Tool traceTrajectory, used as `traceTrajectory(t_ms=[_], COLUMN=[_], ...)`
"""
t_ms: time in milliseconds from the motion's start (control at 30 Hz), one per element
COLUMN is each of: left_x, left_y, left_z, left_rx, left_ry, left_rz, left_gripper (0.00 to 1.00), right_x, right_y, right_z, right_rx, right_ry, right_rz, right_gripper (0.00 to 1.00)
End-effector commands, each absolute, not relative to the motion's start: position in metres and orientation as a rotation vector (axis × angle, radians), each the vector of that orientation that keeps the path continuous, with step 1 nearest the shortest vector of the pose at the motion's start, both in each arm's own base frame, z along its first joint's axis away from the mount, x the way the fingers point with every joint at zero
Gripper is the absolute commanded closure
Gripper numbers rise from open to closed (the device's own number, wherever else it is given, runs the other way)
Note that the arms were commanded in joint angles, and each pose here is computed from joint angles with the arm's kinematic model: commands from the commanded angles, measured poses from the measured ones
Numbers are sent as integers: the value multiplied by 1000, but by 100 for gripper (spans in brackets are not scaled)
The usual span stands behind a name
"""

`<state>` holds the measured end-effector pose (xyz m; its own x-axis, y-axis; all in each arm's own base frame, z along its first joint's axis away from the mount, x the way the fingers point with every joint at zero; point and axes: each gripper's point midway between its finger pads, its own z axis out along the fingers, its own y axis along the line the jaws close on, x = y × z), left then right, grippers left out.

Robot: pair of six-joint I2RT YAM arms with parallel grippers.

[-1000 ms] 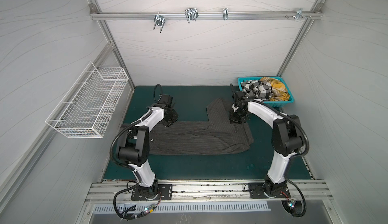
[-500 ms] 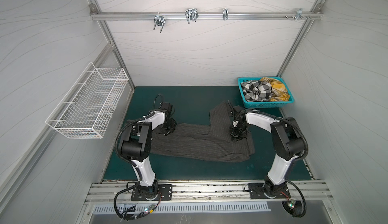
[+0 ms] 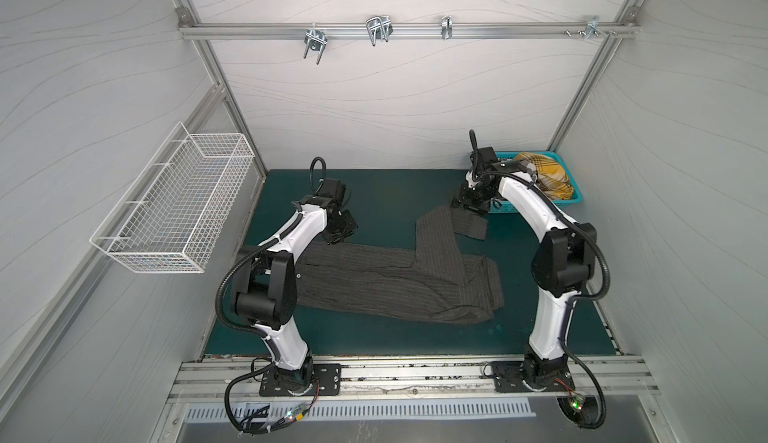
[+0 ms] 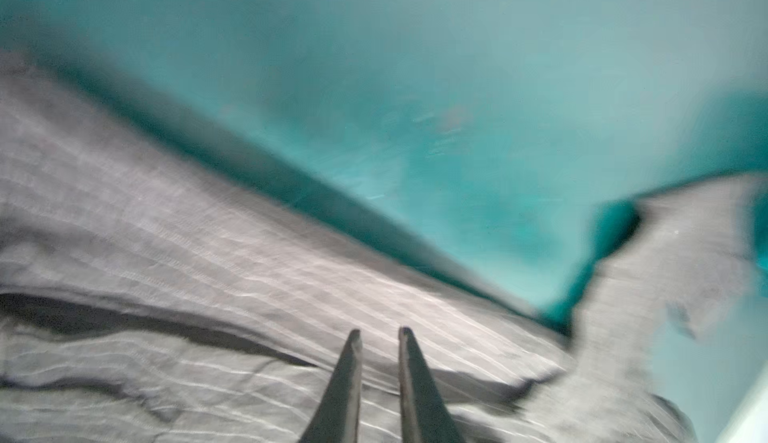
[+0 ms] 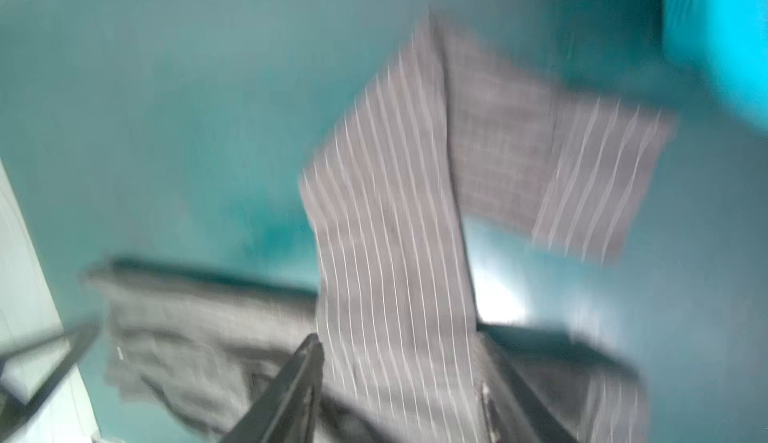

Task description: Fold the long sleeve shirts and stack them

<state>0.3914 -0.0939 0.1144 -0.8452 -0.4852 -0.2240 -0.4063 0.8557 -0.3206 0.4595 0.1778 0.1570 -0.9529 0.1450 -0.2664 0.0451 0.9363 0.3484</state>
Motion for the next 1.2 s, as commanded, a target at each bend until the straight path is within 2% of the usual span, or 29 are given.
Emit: traceTrajectory(t_ms=[0,133,300,533,600,633,667,800,1000,1167], left_x=[384,376,361,345,344,343,342,341,338,338], left_y=[-103,-108,-107,-102,-101,-101,-101,-100,-102,-106], left_z=[117,105,87,69,67,66,65,62,55,62], left_rx=[-593,-579,-574,-568,-566,-566,-567,-569,-597,-656], left_ry=[2781,2812,2855,2901,2906,2909,2911,2914,2917,2881], left_rz=[-410,-439,-431,-395,-390,-387,-386,-376,-399,-456], left_gripper=[87,92,96,99,99,99,100,100,100,100], right_x=[474,503,516,514,513,512,512,510,482,422], right_y=[177,187,195,206,213,216,219,230,262,289], right_z=[122,103,69,32,28,27,27,42,119,176], right_rx=[139,84,50,31,4,-12,-28,-90,-274,-431], right_ry=[2898,2877,2900,2952,2954,2954,2953,2931,2806,2699], right_rz=[444,437,451,495,521,531,538,582,654,679], right_gripper=[41,38,33,40,47,53,65,99,100,100])
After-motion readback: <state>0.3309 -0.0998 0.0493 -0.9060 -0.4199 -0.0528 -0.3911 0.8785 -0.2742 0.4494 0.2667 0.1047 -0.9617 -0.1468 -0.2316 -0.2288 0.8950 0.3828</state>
